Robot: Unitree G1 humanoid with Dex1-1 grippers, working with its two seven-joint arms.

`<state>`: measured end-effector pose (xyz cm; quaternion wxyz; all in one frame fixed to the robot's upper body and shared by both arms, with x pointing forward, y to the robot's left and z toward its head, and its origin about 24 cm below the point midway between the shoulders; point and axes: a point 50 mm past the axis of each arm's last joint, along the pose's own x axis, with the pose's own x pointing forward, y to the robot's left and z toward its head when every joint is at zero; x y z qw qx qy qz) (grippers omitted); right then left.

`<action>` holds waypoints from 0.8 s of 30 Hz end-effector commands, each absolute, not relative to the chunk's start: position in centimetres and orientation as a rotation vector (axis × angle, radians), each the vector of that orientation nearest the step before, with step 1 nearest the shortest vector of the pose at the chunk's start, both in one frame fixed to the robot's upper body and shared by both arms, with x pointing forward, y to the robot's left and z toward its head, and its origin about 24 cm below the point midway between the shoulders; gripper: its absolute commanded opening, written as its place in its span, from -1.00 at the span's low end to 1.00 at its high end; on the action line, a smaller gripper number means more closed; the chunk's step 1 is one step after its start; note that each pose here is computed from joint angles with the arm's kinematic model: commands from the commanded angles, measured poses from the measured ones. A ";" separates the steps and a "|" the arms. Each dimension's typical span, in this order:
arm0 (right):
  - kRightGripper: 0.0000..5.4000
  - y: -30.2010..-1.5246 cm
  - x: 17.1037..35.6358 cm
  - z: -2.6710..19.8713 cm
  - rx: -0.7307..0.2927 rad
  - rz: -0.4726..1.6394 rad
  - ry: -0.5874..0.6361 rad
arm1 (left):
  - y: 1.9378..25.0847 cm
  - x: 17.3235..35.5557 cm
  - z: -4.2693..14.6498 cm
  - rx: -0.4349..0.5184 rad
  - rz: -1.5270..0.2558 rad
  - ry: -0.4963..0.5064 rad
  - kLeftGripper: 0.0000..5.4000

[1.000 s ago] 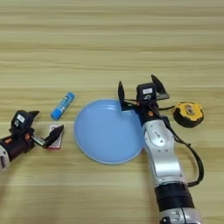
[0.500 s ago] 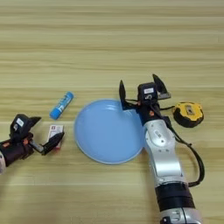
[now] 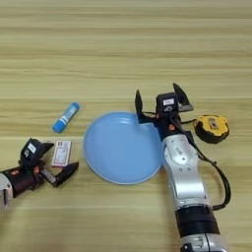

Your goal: Move the objects on the table

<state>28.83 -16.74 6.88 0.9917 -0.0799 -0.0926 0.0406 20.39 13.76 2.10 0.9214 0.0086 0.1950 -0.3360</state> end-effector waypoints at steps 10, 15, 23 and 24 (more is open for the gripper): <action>1.00 -16.8 29.1 7.3 -0.168 0.072 -0.201 | 14.4 20.4 0.8 0.061 -0.653 0.447 0.99; 1.00 -16.7 29.1 7.3 -0.168 0.072 -0.201 | 14.8 20.6 0.4 0.069 -0.626 0.460 0.81; 1.00 -16.8 29.1 7.3 -0.168 0.072 -0.200 | 14.9 20.8 0.1 0.068 -0.613 0.463 0.50; 1.00 -16.8 29.2 7.2 -0.168 0.072 -0.199 | 15.0 20.9 0.1 0.068 -0.612 0.463 0.45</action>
